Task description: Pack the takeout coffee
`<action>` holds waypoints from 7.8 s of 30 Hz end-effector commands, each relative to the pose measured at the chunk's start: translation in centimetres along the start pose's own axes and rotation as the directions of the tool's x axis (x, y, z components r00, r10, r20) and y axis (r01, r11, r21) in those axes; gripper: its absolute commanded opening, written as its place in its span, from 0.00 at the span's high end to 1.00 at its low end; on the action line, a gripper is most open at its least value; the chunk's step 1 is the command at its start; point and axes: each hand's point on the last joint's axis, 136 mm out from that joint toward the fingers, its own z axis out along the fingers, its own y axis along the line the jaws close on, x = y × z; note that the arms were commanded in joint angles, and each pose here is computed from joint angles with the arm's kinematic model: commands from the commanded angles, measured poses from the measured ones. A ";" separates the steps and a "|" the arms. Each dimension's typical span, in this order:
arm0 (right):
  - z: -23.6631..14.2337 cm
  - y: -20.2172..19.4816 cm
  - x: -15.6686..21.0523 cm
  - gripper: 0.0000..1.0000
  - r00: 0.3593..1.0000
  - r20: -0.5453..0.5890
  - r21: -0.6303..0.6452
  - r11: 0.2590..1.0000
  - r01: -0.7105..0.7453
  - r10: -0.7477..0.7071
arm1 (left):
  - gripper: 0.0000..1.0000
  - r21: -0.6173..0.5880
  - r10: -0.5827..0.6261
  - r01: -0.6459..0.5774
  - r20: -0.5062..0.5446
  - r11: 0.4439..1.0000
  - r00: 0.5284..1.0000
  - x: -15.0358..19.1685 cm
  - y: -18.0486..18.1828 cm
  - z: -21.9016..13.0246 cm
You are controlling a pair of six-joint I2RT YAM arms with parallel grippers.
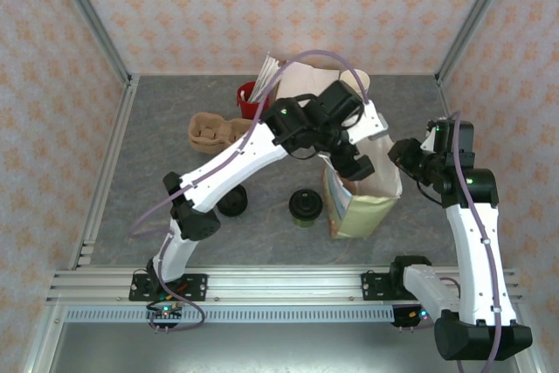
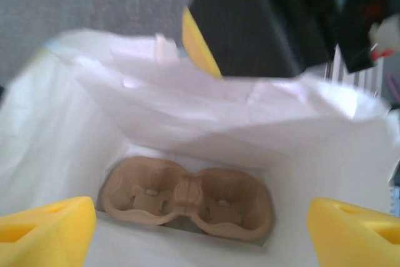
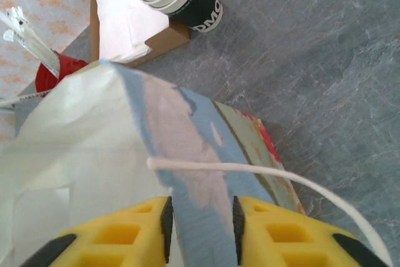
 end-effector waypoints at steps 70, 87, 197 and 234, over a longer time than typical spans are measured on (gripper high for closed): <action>-4.2 5.1 -2.1 1.00 0.944 0.321 -0.259 0.952 0.163 -0.074 | 0.13 -0.021 -0.355 0.373 0.260 0.928 0.898 3.5 0.4 -15.2; -1.3 1.3 0.2 1.00 0.947 0.194 -0.221 0.952 -0.213 0.257 | 0.42 0.100 -0.556 0.548 0.083 0.830 0.827 -1.0 -9.4 -4.6; 0.0 3.1 1.9 1.00 0.999 0.004 -0.166 0.985 0.039 -0.039 | 0.60 -0.399 -0.506 0.396 -0.220 0.827 0.834 14.5 2.0 14.8; 2.2 -0.1 3.9 1.00 0.993 -0.106 -0.076 0.996 -0.055 0.047 | 0.65 -0.406 -0.551 0.411 -0.334 0.816 0.765 20.4 3.0 20.8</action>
